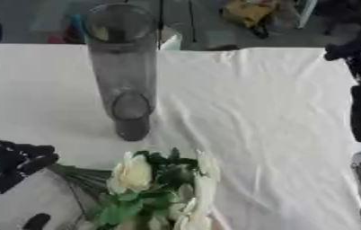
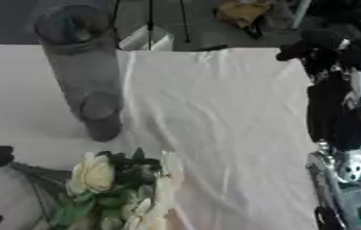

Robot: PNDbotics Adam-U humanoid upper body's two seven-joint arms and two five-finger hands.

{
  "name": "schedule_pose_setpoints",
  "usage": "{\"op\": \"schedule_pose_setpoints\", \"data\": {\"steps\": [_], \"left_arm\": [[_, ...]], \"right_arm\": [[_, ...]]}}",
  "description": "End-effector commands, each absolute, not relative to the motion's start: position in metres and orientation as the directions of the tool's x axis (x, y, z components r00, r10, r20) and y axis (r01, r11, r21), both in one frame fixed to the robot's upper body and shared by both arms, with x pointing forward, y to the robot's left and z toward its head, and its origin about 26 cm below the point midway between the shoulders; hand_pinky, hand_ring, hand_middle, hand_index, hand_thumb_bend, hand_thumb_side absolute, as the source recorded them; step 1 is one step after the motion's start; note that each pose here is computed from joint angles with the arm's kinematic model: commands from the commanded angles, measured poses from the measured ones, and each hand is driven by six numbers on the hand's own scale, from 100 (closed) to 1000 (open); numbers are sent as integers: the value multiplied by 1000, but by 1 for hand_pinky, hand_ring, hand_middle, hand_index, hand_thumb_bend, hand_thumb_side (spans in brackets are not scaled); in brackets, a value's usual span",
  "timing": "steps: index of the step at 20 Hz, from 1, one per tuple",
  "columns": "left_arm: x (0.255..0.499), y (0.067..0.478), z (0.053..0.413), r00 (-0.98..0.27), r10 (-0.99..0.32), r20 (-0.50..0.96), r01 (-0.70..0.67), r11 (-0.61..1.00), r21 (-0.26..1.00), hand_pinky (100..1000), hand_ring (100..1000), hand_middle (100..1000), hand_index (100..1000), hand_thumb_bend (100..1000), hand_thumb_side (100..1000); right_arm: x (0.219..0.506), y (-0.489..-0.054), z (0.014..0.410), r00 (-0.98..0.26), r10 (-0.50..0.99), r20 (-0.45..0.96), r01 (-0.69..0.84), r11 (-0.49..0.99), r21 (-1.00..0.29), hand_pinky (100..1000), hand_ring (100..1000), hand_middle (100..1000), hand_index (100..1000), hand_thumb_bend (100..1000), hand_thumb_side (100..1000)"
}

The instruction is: Arrange flowers into the vase.

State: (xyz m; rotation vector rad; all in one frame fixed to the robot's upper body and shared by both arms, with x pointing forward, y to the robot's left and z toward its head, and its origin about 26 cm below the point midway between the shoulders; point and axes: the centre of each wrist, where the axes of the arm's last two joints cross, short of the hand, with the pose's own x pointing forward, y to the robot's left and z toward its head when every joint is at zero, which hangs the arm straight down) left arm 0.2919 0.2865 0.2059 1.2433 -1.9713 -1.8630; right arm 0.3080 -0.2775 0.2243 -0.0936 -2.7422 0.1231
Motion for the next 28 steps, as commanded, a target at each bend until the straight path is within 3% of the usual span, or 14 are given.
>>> {"op": "schedule_pose_setpoints", "data": {"steps": [1,15,28], "left_arm": [[290,288,221,-633,-627,-454,-471,-154,869,764,817,860,994,305,902],[295,273,237,-675,-584,-450,-361,-271,893,721,775,789,947,382,832],[298,261,245,-688,-576,-441,-336,-286,897,711,775,793,941,356,807]], "right_arm": [[304,-280,233,-930,93,357,54,992,-117,740,570,545,717,100,1000],[304,-280,232,-927,88,365,48,992,-116,741,564,542,716,100,1000],[304,-279,231,-926,82,368,43,993,-113,740,563,543,717,100,1000]]}}
